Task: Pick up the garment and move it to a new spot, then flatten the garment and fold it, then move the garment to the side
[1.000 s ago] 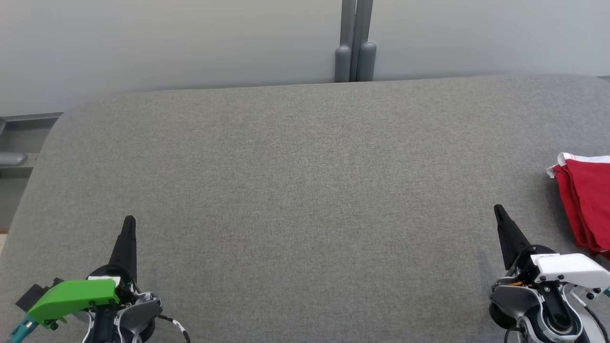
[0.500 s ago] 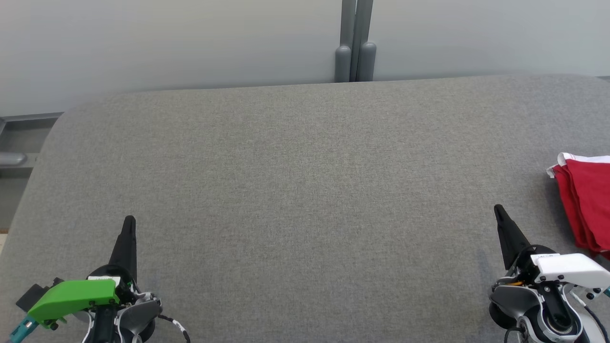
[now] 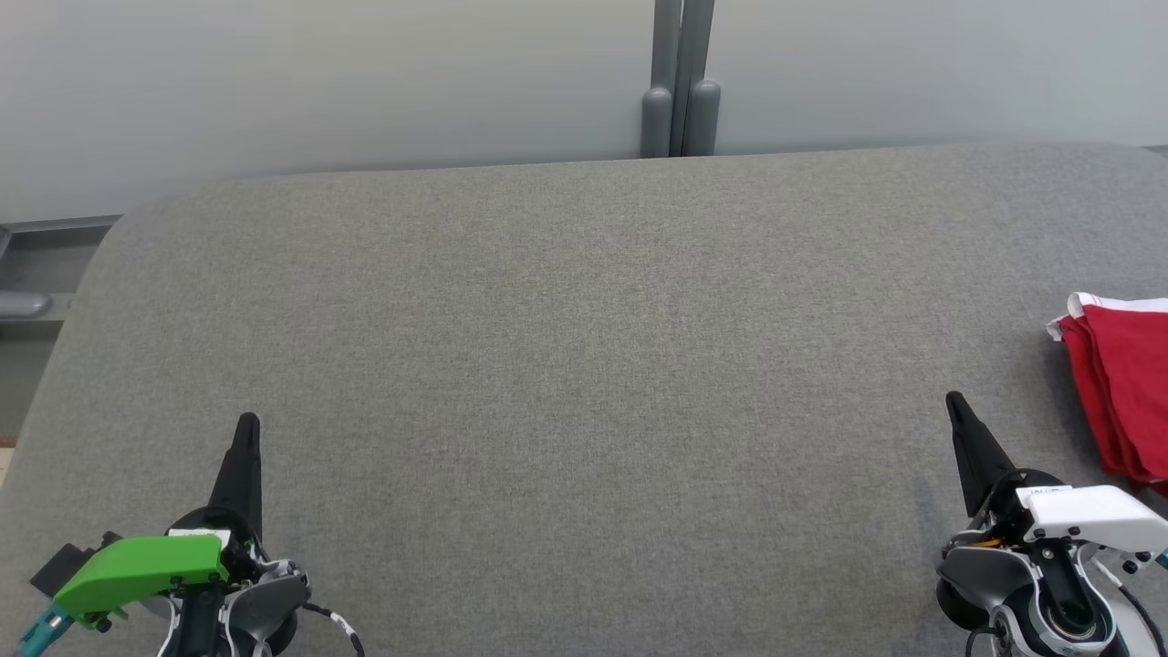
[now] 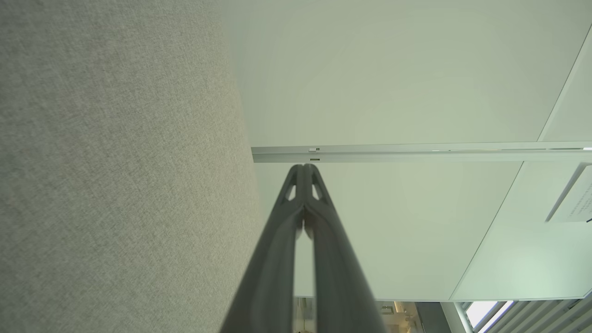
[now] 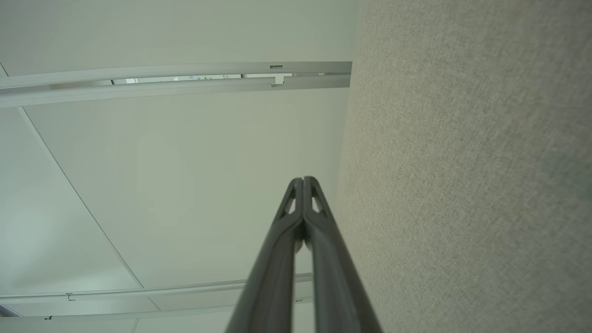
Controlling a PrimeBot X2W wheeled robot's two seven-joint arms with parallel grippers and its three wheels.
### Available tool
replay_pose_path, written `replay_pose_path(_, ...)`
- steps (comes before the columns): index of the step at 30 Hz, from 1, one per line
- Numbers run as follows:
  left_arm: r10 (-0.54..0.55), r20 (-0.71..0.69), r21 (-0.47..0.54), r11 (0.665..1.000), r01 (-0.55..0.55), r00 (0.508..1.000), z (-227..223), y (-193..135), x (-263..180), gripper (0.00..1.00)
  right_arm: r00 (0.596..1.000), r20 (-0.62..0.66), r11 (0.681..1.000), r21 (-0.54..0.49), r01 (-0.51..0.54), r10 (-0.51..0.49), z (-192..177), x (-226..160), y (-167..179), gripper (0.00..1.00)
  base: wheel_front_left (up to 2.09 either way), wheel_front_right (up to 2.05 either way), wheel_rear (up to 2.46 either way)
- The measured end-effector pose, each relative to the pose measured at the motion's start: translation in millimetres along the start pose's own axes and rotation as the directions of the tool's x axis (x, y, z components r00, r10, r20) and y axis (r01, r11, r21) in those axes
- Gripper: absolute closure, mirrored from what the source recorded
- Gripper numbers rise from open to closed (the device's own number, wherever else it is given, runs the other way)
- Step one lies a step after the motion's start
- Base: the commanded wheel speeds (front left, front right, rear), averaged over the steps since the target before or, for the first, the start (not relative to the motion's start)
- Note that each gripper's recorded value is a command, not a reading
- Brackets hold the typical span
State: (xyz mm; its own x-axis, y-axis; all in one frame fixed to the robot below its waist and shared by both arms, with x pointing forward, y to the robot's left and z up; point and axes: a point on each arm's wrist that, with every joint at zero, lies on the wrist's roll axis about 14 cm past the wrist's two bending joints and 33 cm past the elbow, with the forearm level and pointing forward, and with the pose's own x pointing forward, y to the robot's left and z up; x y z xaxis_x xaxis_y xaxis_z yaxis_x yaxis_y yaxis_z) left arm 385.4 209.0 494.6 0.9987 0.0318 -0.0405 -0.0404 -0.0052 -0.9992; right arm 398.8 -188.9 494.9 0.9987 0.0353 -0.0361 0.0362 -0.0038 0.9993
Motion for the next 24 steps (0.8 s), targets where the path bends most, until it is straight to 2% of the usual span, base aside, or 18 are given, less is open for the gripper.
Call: replay_pose_path(24, 0.000, 0.000, 0.000, 1.000, 0.000, 1.000, 0.0, 0.0, 0.0, 1.00, 1.000, 0.000, 1.000, 0.000, 0.000, 0.000, 0.0, 0.0, 0.0, 1.00, 0.00, 0.00, 0.00)
